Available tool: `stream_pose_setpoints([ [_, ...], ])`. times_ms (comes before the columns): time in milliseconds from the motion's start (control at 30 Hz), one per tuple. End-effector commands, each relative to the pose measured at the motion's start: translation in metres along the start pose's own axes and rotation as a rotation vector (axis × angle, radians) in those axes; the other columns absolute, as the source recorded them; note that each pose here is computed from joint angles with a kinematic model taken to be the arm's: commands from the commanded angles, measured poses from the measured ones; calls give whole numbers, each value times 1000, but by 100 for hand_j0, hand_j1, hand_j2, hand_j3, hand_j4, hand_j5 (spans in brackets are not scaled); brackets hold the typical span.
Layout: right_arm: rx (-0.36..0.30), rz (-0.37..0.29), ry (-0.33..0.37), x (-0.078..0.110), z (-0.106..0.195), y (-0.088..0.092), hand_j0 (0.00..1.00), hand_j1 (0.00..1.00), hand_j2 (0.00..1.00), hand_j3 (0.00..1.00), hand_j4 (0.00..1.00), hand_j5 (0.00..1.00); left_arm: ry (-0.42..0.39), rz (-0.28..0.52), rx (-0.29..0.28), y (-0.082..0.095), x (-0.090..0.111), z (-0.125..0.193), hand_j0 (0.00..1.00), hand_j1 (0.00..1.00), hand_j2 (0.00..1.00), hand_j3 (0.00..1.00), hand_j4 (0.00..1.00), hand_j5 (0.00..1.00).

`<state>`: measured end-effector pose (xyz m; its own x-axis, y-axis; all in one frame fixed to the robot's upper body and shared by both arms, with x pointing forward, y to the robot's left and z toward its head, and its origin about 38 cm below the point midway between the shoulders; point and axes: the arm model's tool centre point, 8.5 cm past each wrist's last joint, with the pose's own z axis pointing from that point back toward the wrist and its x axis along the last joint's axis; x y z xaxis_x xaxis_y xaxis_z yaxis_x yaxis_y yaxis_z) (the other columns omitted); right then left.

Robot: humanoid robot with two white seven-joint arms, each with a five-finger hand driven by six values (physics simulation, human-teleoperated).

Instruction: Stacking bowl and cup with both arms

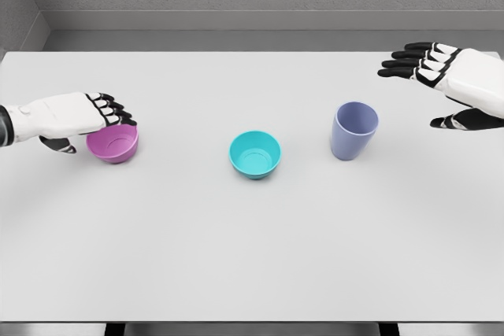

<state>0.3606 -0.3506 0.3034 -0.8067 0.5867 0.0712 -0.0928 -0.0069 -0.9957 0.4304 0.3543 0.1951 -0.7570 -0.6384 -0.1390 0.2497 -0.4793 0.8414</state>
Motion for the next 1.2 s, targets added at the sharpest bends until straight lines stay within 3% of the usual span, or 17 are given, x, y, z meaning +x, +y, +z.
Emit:
stream_pose_setpoints([
  [0, -4, -6, 3, -1, 0, 0, 100, 100, 100, 100, 100, 100, -4, 6, 6, 1, 1, -1, 100, 100, 100, 100, 100, 100],
  [100, -19, 13, 0, -1, -1, -9, 100, 100, 100, 100, 100, 100, -9, 7, 13, 2, 3, -4, 100, 100, 100, 100, 100, 100],
  [433, -23, 18, 3, -3, -1, -12, 100, 100, 100, 100, 100, 100, -27, 8, 26, 5, 8, -12, 100, 100, 100, 100, 100, 100],
  [1167, -30, 28, 1, -1, -1, -16, 100, 100, 100, 100, 100, 100, -38, -23, -23, -3, 14, -21, 100, 100, 100, 100, 100, 100],
])
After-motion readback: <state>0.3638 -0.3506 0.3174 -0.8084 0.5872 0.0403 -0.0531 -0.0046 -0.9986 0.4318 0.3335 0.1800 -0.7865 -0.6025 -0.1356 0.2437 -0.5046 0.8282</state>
